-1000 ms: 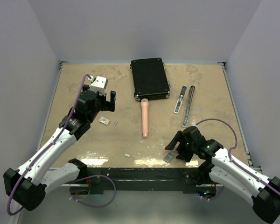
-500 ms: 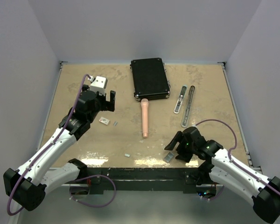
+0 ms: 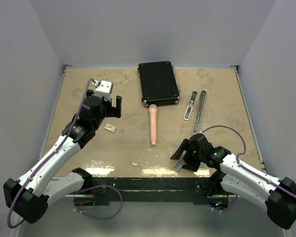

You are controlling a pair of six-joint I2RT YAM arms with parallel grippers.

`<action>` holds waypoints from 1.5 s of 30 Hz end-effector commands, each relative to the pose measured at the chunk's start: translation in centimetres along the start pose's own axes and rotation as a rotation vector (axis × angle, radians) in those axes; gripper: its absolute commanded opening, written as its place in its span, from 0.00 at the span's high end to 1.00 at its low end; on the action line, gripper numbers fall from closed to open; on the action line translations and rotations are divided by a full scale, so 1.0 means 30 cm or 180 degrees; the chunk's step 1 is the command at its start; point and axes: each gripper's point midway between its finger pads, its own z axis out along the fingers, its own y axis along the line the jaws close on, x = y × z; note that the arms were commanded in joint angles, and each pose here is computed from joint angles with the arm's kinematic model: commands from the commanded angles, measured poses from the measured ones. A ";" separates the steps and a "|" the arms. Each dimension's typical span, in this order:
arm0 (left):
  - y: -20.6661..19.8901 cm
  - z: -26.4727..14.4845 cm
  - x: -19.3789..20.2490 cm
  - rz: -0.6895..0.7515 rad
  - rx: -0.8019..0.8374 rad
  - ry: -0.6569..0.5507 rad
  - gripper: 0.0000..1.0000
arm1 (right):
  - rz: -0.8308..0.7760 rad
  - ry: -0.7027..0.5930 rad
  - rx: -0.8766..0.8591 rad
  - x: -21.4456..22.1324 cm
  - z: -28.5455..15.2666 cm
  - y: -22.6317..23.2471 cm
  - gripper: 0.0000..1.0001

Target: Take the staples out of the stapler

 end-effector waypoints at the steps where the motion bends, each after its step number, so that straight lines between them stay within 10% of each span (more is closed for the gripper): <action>1: 0.017 -0.013 -0.043 -0.0014 -0.0068 -0.0151 0.00 | -0.0008 0.0042 -0.0083 0.022 0.005 0.051 0.16; 45: 0.045 -0.017 -0.039 -0.0023 -0.0214 -0.0164 0.00 | -0.0824 -0.0235 -0.0277 0.070 0.243 0.513 0.15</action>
